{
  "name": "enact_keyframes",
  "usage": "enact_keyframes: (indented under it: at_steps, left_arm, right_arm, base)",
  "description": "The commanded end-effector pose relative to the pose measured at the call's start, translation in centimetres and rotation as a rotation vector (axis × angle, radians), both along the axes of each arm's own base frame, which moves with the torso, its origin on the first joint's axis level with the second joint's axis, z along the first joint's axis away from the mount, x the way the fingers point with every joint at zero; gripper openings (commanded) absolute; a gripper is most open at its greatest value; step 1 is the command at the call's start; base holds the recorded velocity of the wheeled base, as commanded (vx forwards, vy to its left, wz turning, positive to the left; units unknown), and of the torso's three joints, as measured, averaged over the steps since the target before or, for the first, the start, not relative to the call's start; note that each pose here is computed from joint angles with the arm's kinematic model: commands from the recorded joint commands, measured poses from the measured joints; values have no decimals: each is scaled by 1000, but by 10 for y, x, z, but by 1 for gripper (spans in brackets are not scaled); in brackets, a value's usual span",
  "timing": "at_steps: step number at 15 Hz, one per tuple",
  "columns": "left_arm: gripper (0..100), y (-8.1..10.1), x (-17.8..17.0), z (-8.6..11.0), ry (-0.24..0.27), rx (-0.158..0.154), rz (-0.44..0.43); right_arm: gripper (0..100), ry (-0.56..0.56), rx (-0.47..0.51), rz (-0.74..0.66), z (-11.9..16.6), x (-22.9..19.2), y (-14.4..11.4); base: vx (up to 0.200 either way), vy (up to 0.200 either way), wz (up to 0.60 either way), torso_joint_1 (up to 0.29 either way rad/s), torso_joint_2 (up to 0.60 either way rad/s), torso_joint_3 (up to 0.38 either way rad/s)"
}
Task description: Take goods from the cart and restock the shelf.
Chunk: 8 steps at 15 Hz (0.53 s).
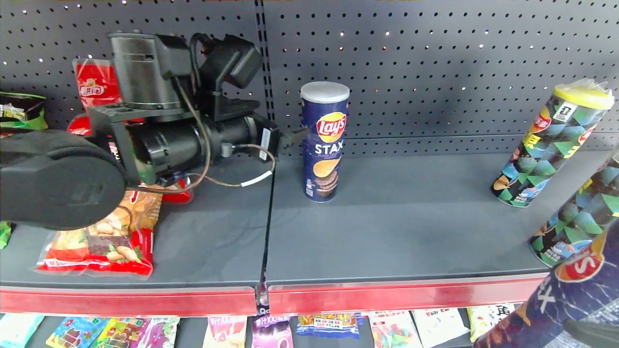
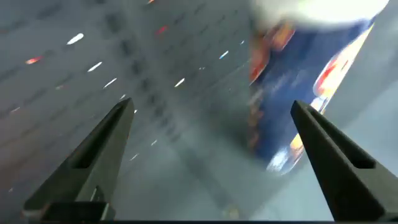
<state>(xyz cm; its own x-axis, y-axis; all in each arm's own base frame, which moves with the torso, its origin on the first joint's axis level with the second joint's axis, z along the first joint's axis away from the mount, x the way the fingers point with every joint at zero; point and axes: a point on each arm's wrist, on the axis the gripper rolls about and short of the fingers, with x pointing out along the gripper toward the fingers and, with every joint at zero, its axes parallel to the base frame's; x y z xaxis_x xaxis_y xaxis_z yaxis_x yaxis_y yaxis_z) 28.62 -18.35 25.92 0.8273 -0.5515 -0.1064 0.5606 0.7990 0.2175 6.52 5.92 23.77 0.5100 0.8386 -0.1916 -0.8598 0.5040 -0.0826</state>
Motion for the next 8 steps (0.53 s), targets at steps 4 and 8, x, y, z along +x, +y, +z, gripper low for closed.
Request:
enact_keyframes:
  at_steps: [4,8]
  left_arm:
    - [100,-33,20,-15,21,8,-48]
    - [100,-35,18,-13,16,5,-53]
  right_arm:
    - [0,33,-4,-5,-2,4,3]
    - [0,37,-5,-7,-3,4,3]
  base:
    - [0,0,0,0,0,0]
    - [0,0,0,0,0,0]
